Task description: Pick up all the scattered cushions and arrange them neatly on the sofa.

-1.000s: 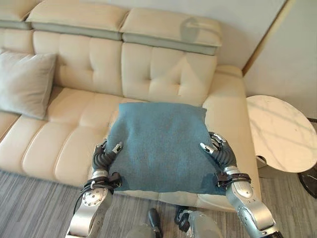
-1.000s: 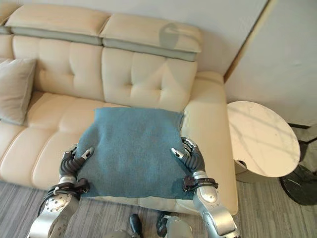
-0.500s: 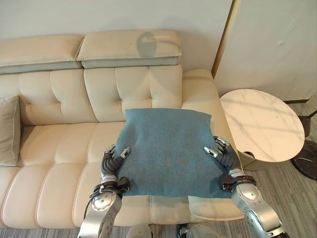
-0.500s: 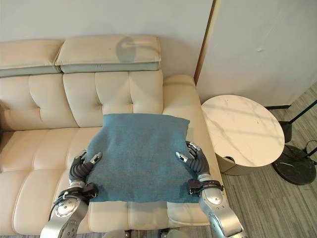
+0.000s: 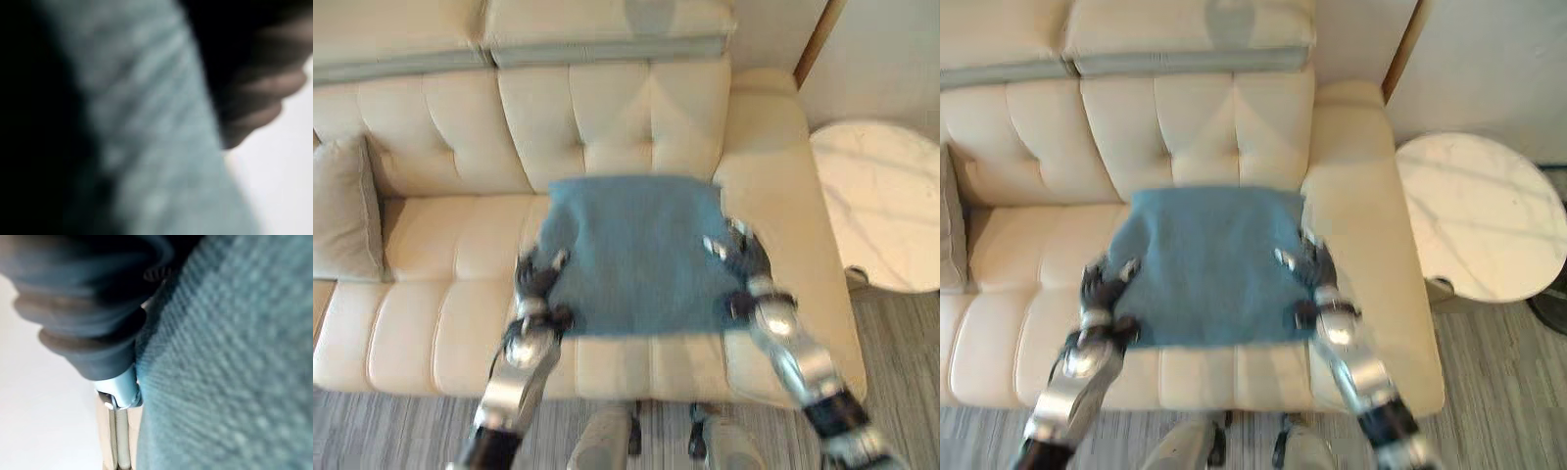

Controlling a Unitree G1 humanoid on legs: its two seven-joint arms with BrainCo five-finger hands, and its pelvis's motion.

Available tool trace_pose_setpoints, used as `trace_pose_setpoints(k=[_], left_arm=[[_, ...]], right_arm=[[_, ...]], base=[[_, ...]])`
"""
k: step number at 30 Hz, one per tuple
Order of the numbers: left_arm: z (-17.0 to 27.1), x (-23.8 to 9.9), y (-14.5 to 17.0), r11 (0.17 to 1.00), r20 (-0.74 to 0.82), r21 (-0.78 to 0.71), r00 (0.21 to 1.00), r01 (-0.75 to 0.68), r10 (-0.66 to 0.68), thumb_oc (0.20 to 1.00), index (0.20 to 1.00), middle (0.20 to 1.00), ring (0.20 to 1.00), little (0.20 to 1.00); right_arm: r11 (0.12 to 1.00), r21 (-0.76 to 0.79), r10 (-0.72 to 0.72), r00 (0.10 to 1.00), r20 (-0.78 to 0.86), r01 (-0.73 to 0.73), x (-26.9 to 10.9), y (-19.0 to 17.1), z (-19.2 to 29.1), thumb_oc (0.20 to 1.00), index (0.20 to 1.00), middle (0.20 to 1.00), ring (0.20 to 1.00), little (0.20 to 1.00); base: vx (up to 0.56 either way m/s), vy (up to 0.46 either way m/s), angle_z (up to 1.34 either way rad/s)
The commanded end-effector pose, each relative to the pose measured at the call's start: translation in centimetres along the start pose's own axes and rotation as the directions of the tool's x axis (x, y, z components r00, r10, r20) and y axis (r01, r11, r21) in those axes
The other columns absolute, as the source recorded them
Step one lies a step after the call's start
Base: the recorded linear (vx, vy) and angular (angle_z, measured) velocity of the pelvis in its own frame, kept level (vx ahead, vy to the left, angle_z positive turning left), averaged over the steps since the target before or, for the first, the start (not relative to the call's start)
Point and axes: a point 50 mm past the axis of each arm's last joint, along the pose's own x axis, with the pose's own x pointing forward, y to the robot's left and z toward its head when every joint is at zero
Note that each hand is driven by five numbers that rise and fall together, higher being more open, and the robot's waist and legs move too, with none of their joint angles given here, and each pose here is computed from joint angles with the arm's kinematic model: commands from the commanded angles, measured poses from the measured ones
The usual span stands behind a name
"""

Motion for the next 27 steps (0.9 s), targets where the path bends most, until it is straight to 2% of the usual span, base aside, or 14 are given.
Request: trace_pose_setpoints(k=[1, 3, 7, 10, 11, 13, 14, 15, 17, 18, 19, 21, 25, 27], left_arm=[[11.9, 1.3, -5.3, 0.984, 0.522, -0.128, 0.852, 0.121, -0.037, 0.2, 0.2, 0.2, 0.2, 0.2], [15.3, 2.9, -6.0, 0.993, 0.609, -0.086, 0.793, 0.083, -0.013, 0.2, 0.2, 0.2, 0.2, 0.2], [18.5, 4.7, -6.4, 0.997, 0.659, -0.072, 0.751, 0.02, 0.033, 0.2, 0.2, 0.2, 0.2, 0.2], [20.9, 6.3, -6.2, 0.994, 0.694, -0.024, 0.714, -0.106, 0.093, 0.2, 0.2, 0.2, 0.2, 0.2], [21.1, 6.3, -6.2, 0.994, 0.697, -0.026, 0.711, -0.107, 0.095, 0.2, 0.2, 0.2, 0.2, 0.2], [22.3, 7.5, -6.1, 0.979, 0.712, 0.033, 0.692, -0.2, 0.117, 0.2, 0.2, 0.2, 0.2, 0.2], [22.4, 7.5, -6.2, 0.979, 0.715, 0.032, 0.69, -0.2, 0.118, 0.2, 0.2, 0.2, 0.2, 0.2], [22.1, 8.1, -6.0, 0.971, 0.693, 0.028, 0.705, -0.237, 0.152, 0.2, 0.2, 0.2, 0.2, 0.2], [21.6, 9.0, -5.9, 0.961, 0.632, -0.009, 0.743, -0.276, 0.219, 0.219, 0.219, 0.219, 0.219, 0.219], [21.6, 9.0, -6.1, 0.963, 0.619, -0.025, 0.752, -0.27, 0.227, 0.755, 0.755, 0.755, 0.755, 0.755], [21.6, 9.0, -6.2, 0.963, 0.619, -0.026, 0.752, -0.269, 0.227, 1.0, 1.0, 1.0, 1.0, 1.0], [20.4, 9.6, -6.3, 0.965, 0.562, -0.006, 0.798, -0.261, 0.219, 1.0, 1.0, 1.0, 1.0, 1.0], [19.3, 10.4, -5.4, 0.96, 0.524, 0.041, 0.824, -0.276, 0.215, 1.0, 1.0, 1.0, 1.0, 1.0], [17.7, 11.1, -4.7, 0.965, 0.45, 0.054, 0.869, -0.256, 0.205, 1.0, 1.0, 1.0, 1.0, 1.0]], right_arm=[[0.98, 0.129, 0.073, 0.875, 0.479, -0.152, 1.0, 5.4, 11.0, 0.2, 0.2, 0.2, 0.2, 0.2], [0.986, 0.121, 0.032, 0.831, 0.555, -0.118, 2.3, 5.8, 14.0, 0.2, 0.2, 0.2, 0.2, 0.2], [0.995, 0.08, -0.008, 0.796, 0.606, -0.051, 4.1, 6.0, 16.6, 0.2, 0.2, 0.2, 0.2, 0.2], [1.0, 0.017, -0.011, 0.819, 0.573, 0.001, 6.1, 6.8, 17.1, 0.2, 0.2, 0.2, 0.2, 0.2], [1.0, 0.018, -0.011, 0.817, 0.576, 0.001, 6.1, 6.8, 17.3, 0.2, 0.2, 0.2, 0.2, 0.2], [1.0, -0.003, 0.015, 0.869, 0.494, -0.016, 7.6, 8.0, 16.3, 0.2, 0.2, 0.2, 0.2, 0.2], [1.0, -0.001, 0.015, 0.868, 0.497, -0.016, 7.6, 8.0, 16.4, 0.479, 0.479, 0.479, 0.479, 0.479], [0.995, 0.088, -0.001, 0.902, 0.433, -0.041, 7.9, 8.5, 15.2, 1.0, 1.0, 1.0, 1.0, 1.0], [1.0, 0.009, -0.029, 0.921, 0.389, 0.028, 9.1, 8.1, 14.8, 1.0, 1.0, 1.0, 1.0, 1.0], [0.998, 0.014, -0.055, 0.933, 0.355, 0.053, 9.6, 7.5, 14.3, 1.0, 1.0, 1.0, 1.0, 1.0], [0.998, 0.015, -0.055, 0.933, 0.356, 0.053, 9.6, 7.5, 14.3, 1.0, 1.0, 1.0, 1.0, 1.0], [0.989, -0.045, -0.118, 0.941, 0.318, 0.14, 10.3, 5.8, 13.2, 1.0, 1.0, 1.0, 1.0, 1.0], [0.972, -0.15, -0.135, 0.951, 0.279, 0.182, 10.5, 4.8, 11.1, 1.0, 1.0, 1.0, 1.0, 1.0], [0.964, -0.191, -0.138, 0.964, 0.228, 0.183, 10.5, 4.1, 9.4, 1.0, 1.0, 1.0, 1.0, 1.0]], base=[[-0.03, 0.068, -0.09], [-0.02, 0.074, 0.0], [0.01, 0.047, -0.07], [0.02, 0.063, -0.03], [0.02, 0.054, -0.01], [0.01, 0.014, -0.02], [0.0, 0.009, -0.04], [0.0, 0.013, -0.03], [0.01, 0.003, -0.03], [0.0, 0.0, 0.0], [0.01, 0.004, 0.06], [0.01, 0.007, 0.1], [0.0, 0.032, 0.08], [0.0, 0.0, 0.0]])
